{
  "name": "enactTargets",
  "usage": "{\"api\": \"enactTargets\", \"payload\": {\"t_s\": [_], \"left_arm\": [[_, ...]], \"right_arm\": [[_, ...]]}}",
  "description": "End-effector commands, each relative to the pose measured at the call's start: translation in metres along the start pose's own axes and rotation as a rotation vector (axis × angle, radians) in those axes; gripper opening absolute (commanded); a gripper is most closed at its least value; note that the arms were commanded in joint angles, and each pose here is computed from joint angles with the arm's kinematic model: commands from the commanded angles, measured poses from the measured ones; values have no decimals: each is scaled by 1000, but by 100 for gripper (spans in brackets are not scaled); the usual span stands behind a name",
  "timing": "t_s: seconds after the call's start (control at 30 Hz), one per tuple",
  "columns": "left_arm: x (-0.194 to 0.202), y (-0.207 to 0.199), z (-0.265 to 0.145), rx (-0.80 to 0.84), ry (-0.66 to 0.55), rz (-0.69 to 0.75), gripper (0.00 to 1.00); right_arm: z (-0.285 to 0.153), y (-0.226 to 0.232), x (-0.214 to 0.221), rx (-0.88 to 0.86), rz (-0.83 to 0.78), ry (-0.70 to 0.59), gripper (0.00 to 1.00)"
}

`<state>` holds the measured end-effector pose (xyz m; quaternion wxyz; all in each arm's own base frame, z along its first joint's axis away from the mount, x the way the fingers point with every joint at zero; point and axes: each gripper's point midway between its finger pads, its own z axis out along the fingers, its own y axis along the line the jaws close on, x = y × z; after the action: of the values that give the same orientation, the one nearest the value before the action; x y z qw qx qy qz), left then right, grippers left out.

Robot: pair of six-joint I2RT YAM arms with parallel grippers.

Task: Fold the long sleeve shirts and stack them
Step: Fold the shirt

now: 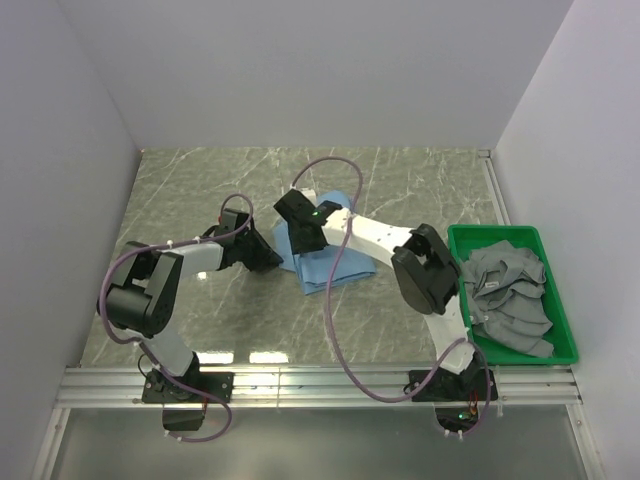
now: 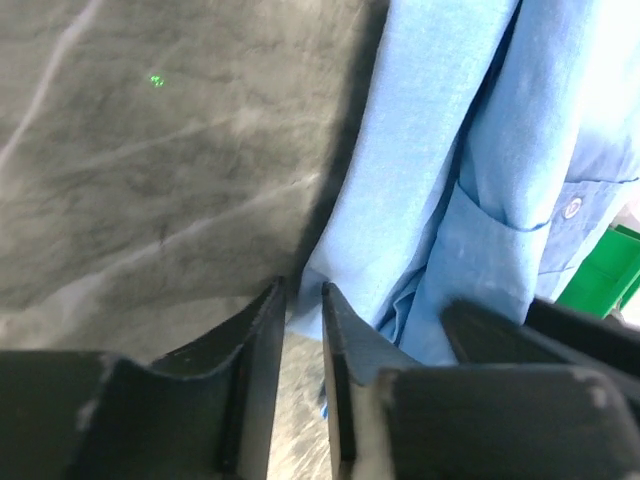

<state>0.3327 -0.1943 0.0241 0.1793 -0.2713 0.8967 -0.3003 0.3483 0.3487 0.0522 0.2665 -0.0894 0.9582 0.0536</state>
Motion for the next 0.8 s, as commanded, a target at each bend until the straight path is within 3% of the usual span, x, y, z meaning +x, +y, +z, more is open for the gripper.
{"api": "enactTargets", "payload": {"t_s": [0.0, 0.23, 0.33, 0.47, 0.6, 0.77], "left_arm": [[-12, -14, -15, 2, -56, 17, 29], [-32, -35, -53, 14, -169, 57, 53], [-37, -49, -70, 36, -201, 87, 57], [-26, -73, -85, 72, -201, 168, 56], [18, -108, -81, 158, -85, 279, 53], [60, -115, -56, 174, 71, 358, 41]], "right_arm": [[-60, 11, -47, -124, 42, -154, 42], [-107, -29, -60, -235, 129, -229, 42], [-111, -54, -59, -316, 205, -229, 42], [-111, -82, -56, -449, 306, -233, 42], [-117, -80, -52, -672, 338, -232, 42], [-99, -80, -32, -731, 362, -172, 41]]}}
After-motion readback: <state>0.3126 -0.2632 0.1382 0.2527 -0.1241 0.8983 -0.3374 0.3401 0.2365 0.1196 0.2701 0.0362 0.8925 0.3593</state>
